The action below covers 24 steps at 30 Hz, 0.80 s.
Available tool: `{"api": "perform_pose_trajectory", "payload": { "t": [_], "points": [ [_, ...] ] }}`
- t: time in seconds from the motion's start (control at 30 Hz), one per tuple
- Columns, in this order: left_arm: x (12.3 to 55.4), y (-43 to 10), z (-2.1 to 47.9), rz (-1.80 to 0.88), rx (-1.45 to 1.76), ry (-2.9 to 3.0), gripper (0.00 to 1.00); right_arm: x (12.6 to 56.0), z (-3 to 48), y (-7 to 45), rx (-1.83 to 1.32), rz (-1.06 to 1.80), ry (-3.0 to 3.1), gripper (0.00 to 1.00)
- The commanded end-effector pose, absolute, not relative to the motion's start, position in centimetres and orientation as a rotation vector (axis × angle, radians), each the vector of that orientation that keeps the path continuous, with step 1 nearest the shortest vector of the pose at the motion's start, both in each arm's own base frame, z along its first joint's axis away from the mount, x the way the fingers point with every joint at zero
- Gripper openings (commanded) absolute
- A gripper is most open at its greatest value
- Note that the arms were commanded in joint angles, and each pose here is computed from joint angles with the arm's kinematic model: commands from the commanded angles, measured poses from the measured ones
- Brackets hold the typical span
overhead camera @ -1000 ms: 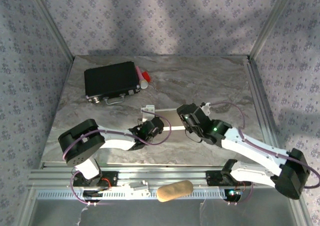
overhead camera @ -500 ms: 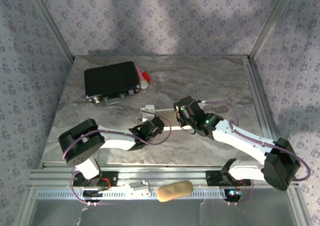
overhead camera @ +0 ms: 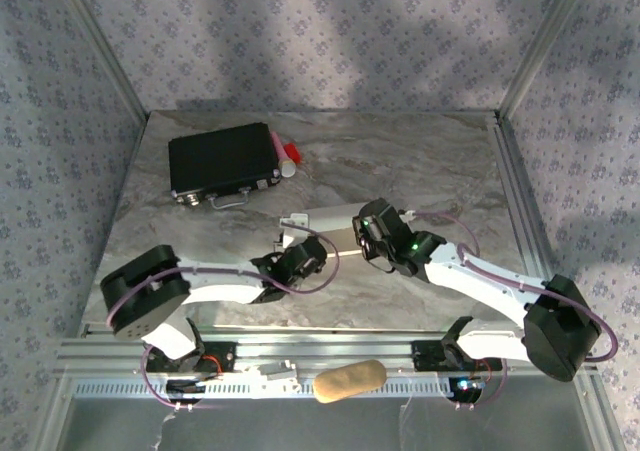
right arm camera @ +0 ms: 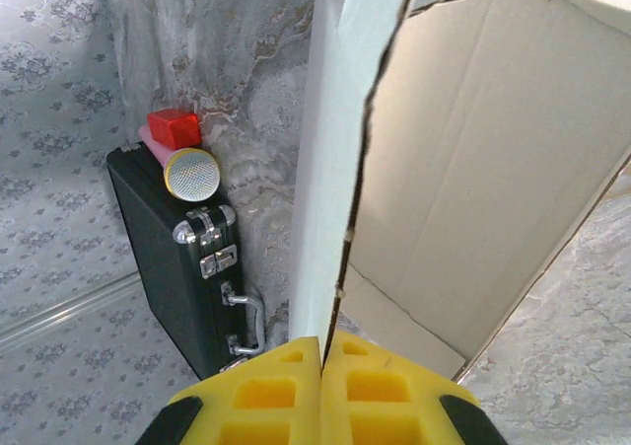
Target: Fold the paper box
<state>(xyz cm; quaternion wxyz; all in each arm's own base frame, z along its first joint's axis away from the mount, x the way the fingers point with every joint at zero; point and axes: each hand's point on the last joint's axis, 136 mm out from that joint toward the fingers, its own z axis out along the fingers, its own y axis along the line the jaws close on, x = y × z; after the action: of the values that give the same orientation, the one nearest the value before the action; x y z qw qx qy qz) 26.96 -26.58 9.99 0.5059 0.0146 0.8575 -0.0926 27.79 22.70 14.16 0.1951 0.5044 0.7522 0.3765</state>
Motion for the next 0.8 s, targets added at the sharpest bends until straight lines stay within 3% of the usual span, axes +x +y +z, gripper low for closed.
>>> {"api": "perform_pose_trajectory", "payload": {
  "t": [0.0, 0.3, 0.43, 0.77],
  "points": [
    [25.5, -26.7, 12.0, -0.326, 0.02, 2.092, 0.47, 27.3, 13.2, 21.8, 1.444, 1.011, 2.114, 0.0],
    [23.7, -24.2, 16.6, -0.608, -0.247, 2.197, 0.57, 26.6, 11.6, 21.9, 1.481, 0.954, 2.138, 0.0],
    [24.8, -23.9, 16.5, -0.793, -0.376, 2.283, 0.54, 26.2, 10.5, 22.0, 1.496, 0.936, 2.157, 0.0],
    [29.6, -26.1, 12.7, -0.928, -0.424, 2.434, 0.45, 25.4, 9.5, 21.4, 1.496, 0.882, 2.181, 0.0]
  ]
}}
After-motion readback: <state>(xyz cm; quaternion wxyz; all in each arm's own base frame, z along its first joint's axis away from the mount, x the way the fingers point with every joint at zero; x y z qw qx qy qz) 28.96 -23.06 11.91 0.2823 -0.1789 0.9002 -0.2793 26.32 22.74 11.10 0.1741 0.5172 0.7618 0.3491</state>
